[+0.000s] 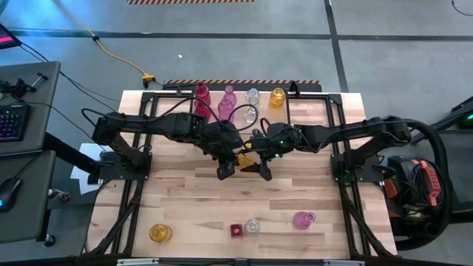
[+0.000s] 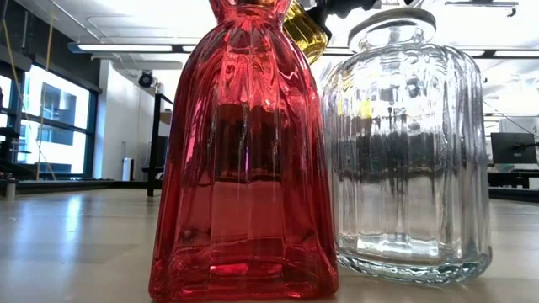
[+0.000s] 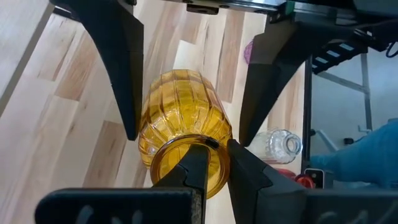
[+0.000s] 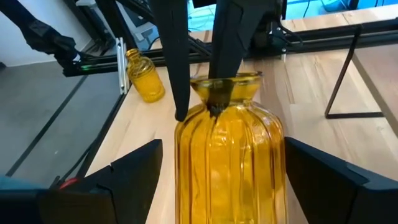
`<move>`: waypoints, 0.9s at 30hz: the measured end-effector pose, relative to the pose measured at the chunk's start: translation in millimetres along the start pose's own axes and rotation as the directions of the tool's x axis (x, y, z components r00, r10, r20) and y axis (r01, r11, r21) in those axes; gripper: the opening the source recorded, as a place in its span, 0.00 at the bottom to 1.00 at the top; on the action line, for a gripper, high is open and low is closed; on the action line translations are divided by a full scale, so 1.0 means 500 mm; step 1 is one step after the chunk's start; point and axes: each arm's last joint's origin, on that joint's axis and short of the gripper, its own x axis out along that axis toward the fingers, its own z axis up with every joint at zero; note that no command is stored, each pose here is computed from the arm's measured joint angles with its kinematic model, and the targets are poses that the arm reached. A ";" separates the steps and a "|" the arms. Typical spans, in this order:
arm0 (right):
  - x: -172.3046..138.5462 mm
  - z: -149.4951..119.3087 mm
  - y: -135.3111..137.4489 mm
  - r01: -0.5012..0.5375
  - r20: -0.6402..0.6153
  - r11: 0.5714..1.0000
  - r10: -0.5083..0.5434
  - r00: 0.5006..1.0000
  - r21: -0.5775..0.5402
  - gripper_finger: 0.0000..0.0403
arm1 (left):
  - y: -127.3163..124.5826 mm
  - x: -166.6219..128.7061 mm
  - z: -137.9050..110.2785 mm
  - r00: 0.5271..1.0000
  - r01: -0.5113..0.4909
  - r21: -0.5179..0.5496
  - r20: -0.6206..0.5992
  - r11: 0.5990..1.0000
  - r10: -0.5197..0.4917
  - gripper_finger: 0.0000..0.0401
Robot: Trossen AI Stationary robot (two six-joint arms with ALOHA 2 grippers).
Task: Sort vases onto shelf
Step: Put the top yellow vase on the shelf aligned with the other yellow vase
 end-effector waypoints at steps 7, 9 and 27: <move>0.008 -0.007 -0.003 0.008 -0.023 1.000 -0.008 1.000 0.023 0.66 | 0.003 0.000 0.000 1.000 0.000 0.016 -0.003 1.000 0.000 0.06; 0.011 -0.008 -0.004 0.007 -0.025 1.000 -0.007 1.000 0.020 0.61 | 0.004 0.000 0.000 1.000 -0.001 0.014 -0.007 1.000 0.002 0.06; 0.013 -0.010 -0.005 0.007 -0.032 0.999 -0.006 0.999 0.043 0.56 | 0.013 -0.001 0.006 1.000 -0.013 0.010 0.011 1.000 0.013 0.17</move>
